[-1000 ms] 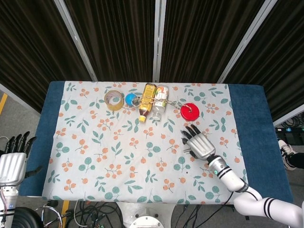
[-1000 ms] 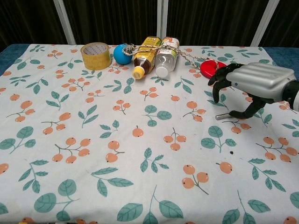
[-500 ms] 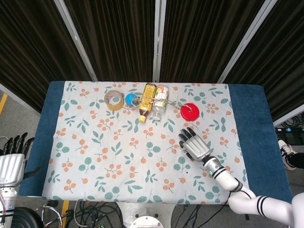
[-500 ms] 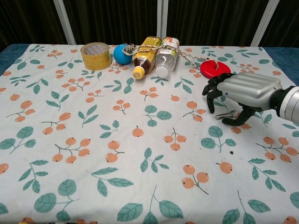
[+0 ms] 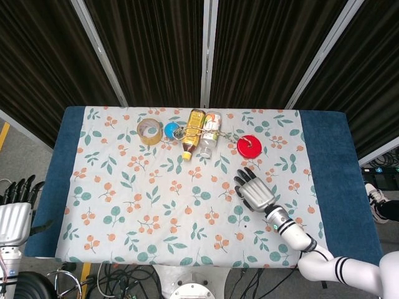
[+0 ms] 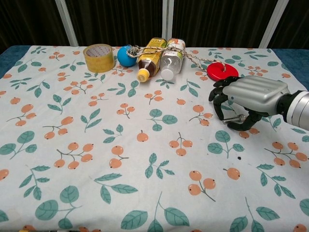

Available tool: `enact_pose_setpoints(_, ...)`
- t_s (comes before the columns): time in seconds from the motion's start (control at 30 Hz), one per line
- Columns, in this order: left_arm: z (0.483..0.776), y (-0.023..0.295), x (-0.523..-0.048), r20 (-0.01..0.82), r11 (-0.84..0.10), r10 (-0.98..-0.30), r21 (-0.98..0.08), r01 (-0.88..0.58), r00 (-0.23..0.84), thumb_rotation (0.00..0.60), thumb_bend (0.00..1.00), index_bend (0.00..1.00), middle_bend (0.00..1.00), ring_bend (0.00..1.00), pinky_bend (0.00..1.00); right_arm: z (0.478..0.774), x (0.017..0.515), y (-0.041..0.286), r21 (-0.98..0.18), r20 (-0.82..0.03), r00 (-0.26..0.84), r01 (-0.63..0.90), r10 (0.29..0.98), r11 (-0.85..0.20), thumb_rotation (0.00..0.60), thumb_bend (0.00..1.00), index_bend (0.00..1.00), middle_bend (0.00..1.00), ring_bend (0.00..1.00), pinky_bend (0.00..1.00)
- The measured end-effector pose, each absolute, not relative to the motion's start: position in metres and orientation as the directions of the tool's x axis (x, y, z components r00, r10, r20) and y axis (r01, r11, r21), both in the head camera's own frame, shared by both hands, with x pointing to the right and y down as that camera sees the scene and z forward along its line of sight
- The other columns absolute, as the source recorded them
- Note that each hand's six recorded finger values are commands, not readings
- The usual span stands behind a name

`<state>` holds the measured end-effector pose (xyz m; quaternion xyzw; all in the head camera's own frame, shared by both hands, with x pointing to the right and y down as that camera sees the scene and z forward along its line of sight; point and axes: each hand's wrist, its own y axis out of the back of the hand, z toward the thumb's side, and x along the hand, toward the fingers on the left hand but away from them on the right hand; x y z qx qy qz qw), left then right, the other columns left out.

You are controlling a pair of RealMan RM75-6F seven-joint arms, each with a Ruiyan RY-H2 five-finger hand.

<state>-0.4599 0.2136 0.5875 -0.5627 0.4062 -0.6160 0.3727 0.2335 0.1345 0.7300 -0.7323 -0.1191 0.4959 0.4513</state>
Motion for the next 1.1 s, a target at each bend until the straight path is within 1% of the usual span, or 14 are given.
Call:
enact_pose_setpoints(0.17, 0.588, 0.214, -0.461, 0.391, -0.393, -0.916, -0.92, 0.0, -0.092, 0.6, 0.0, 0.14, 0.04, 0.0, 0.0, 0.732, 0.233, 0.135, -0.776, -0.624, 0.476, -0.279, 0.62, -0.566, 0.6, 0.3, 0.51, 0.2, 0.0, 0.0)
enact_pose_setpoints(0.37, 0.588, 0.215, -0.462, 0.391, -0.392, -0.916, -0.92, -0.001, -0.093, 0.6, 0.0, 0.14, 0.04, 0.0, 0.0, 0.732, 0.233, 0.135, -0.782, -0.616, 0.474, -0.269, 0.629, -0.563, 0.6, 0.35, 0.54, 0.21, 0.0, 0.0)
enact_pose_setpoints(0.5, 0.588, 0.215, -0.462, 0.391, -0.392, -0.916, -0.92, -0.001, -0.09, 0.6, 0.0, 0.14, 0.04, 0.0, 0.0, 0.729, 0.236, 0.134, -0.783, -0.611, 0.471, -0.239, 0.637, -0.574, 0.6, 0.36, 0.55, 0.21, 0.0, 0.0)
enact_pose_setpoints(0.7, 0.588, 0.213, -0.461, 0.389, -0.39, -0.917, -0.921, 0.002, -0.087, 0.6, 0.0, 0.14, 0.04, 0.0, 0.0, 0.72, 0.246, 0.127, -0.774, -0.602, 0.453, -0.127, 0.658, -0.621, 0.6, 0.36, 0.55, 0.21, 0.0, 0.0)
enact_pose_setpoints(0.93, 0.587, 0.213, -0.46, 0.388, -0.389, -0.918, -0.921, 0.005, -0.086, 0.6, 0.0, 0.14, 0.04, 0.0, 0.0, 0.714, 0.263, 0.117, -0.724, -0.604, 0.421, 0.064, 0.676, -0.687, 0.6, 0.36, 0.55, 0.21, 0.0, 0.0)
enact_pose_setpoints(1.1, 0.587, 0.214, -0.46, 0.391, -0.393, -0.916, -0.92, 0.005, -0.088, 0.6, 0.0, 0.14, 0.04, 0.0, 0.0, 0.714, 0.275, 0.111, -0.695, -0.611, 0.401, 0.141, 0.683, -0.705, 0.6, 0.36, 0.55, 0.21, 0.0, 0.0)
